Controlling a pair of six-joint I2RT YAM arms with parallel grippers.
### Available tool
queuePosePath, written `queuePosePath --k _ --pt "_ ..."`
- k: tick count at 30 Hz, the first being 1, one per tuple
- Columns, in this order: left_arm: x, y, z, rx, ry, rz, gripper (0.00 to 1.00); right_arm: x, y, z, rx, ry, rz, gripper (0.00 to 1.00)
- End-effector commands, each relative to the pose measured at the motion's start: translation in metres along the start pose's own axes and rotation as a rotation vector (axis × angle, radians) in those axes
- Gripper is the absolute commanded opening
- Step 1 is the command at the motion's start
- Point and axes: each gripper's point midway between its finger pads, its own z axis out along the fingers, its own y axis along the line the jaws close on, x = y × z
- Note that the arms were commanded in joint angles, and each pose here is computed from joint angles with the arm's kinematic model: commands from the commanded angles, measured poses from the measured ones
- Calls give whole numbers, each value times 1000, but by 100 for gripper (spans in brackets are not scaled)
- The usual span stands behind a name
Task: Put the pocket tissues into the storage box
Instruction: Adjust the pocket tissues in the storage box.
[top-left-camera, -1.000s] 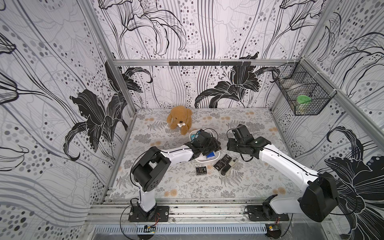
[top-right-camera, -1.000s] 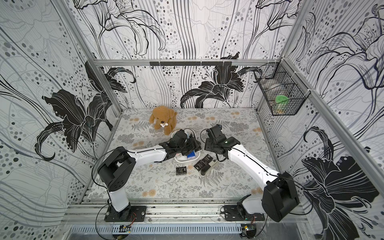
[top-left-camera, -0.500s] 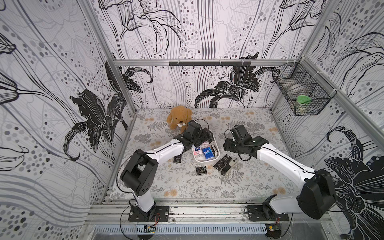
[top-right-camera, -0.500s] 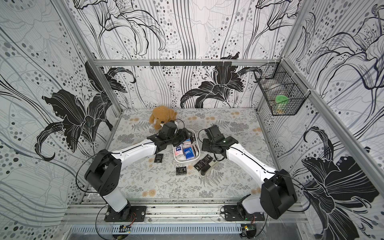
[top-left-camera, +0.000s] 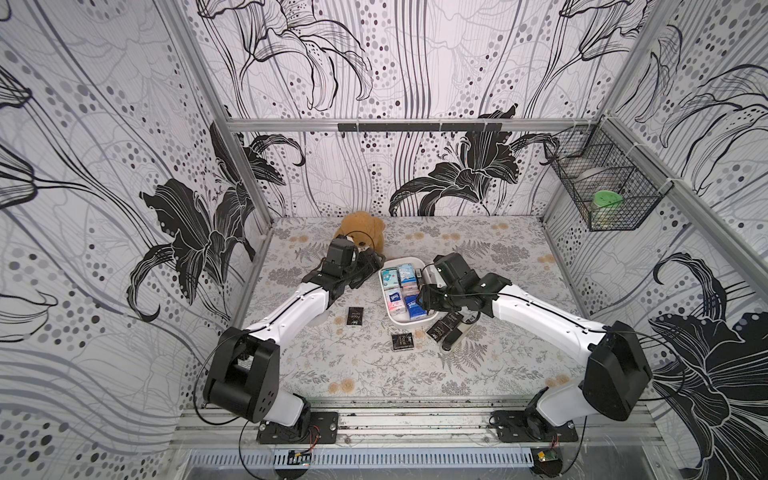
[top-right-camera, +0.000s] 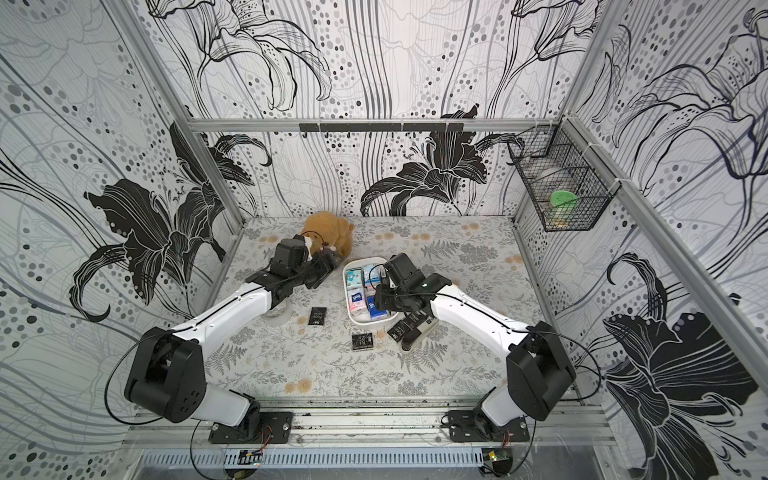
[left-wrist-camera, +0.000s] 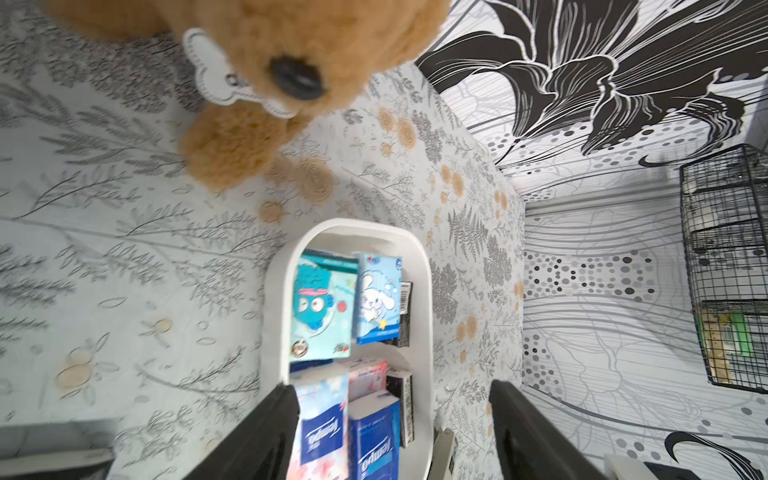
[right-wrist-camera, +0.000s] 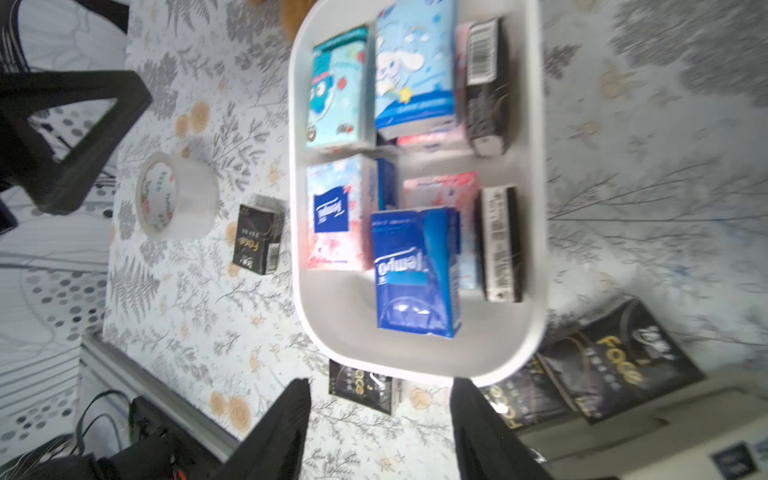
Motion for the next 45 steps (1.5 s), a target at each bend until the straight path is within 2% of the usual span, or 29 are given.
queuePosePath --k 1,9,19,26,28,33,36,41,45 --pt "4 11 -12 3 10 9 77 12 25 14 -73 66 -2 59" --pt "4 38 -30 -49 -12 -15 77 9 19 41 -23 78 13 61" --pt "0 44 -41 -51 -34 -22 77 -17 3 71 118 42 -7 62" --pt "0 48 -46 -52 -42 -29 77 -32 -5 89 152 39 -13 62" --pt "1 49 -47 -52 -39 -30 77 -37 -5 90 159 39 -19 62" --pt "0 48 -50 -47 -47 -28 77 -52 3 66 163 -12 -47 62" --pt "1 48 -49 -45 -47 -32 77 -42 1 54 151 -1 -40 62" --pt "3 49 -49 -30 -43 -46 77 -5 2 42 71 89 12 63" --pt "4 50 -47 -34 -41 -44 77 17 1 35 62 131 29 64"
